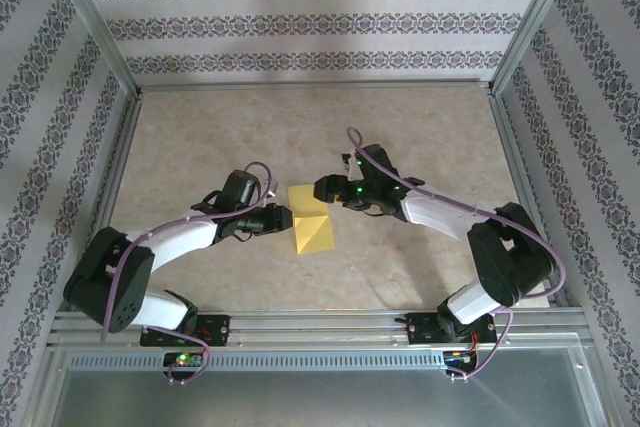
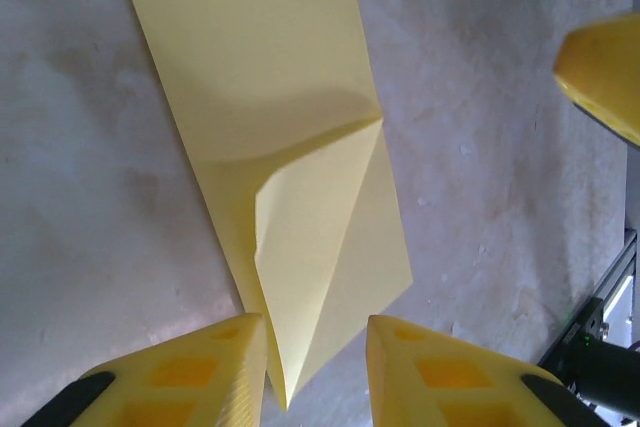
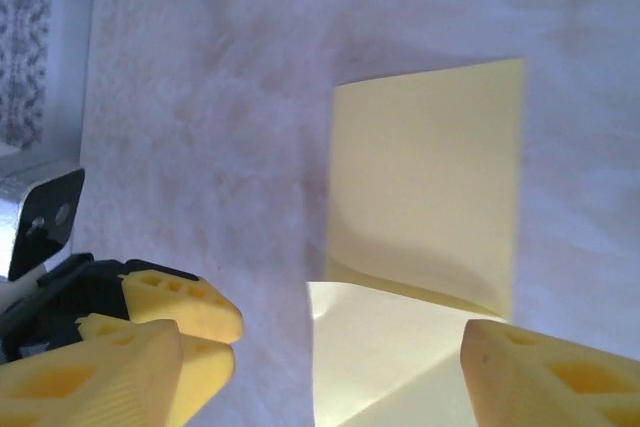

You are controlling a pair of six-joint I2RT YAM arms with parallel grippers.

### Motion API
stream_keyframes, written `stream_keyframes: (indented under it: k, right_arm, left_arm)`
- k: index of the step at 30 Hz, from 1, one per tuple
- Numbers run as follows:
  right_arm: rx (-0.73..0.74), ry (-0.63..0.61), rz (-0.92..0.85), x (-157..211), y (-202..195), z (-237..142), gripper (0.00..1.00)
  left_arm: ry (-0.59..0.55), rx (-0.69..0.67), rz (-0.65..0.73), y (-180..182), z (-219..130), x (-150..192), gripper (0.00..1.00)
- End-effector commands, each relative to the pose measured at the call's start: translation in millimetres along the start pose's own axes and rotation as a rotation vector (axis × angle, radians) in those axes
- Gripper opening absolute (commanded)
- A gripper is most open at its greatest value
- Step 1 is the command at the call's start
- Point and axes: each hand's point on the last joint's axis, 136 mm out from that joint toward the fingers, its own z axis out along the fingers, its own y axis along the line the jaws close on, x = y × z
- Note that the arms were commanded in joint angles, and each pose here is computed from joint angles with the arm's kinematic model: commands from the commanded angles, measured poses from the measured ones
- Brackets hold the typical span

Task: Fold a paper plane with a square sheet of paper (fold left side to right side)
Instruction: Fold the triangle a second time at the center of the table, then turn over the paper at the center of the table.

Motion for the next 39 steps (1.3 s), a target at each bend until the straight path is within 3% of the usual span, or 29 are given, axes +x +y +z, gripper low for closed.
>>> stream_keyframes:
  k: [1, 5, 11, 16, 22, 25, 32, 39]
  right_arm:
    - [0.011, -0.021, 0.005, 4, -13, -9, 0.85]
    - [-0.001, -0.030, 0.031, 9, -20, -17, 0.98]
    - [0.002, -0.028, 0.050, 15, -28, -21, 0.98]
    - [-0.005, -0.012, 0.050, 19, -28, -20, 0.97]
    - [-0.038, 0.032, 0.052, 22, -22, -13, 0.86]
    - [-0.060, 0.063, 0.050, 25, -16, -5, 0.78]
    - [-0.091, 0.107, 0.050, 34, -4, 20, 0.69]
    - [-0.140, 0.099, 0.030, 30, 13, 39, 0.65]
  left_arm:
    - [-0.019, 0.062, 0.016, -12, 8, -20, 0.32]
    - [0.016, 0.050, 0.019, -7, 22, -23, 0.32]
    - [0.045, 0.031, 0.014, 2, 36, -24, 0.32]
    - [0.060, 0.005, 0.010, 10, 42, -22, 0.25]
    - [0.020, 0.020, 0.032, 4, 36, -27, 0.04]
    - [-0.035, 0.019, 0.051, -1, 25, -32, 0.00]
    - [-0.162, 0.028, 0.050, -7, -1, -38, 0.00]
    - [-0.178, 0.021, 0.043, -4, -7, -34, 0.00]
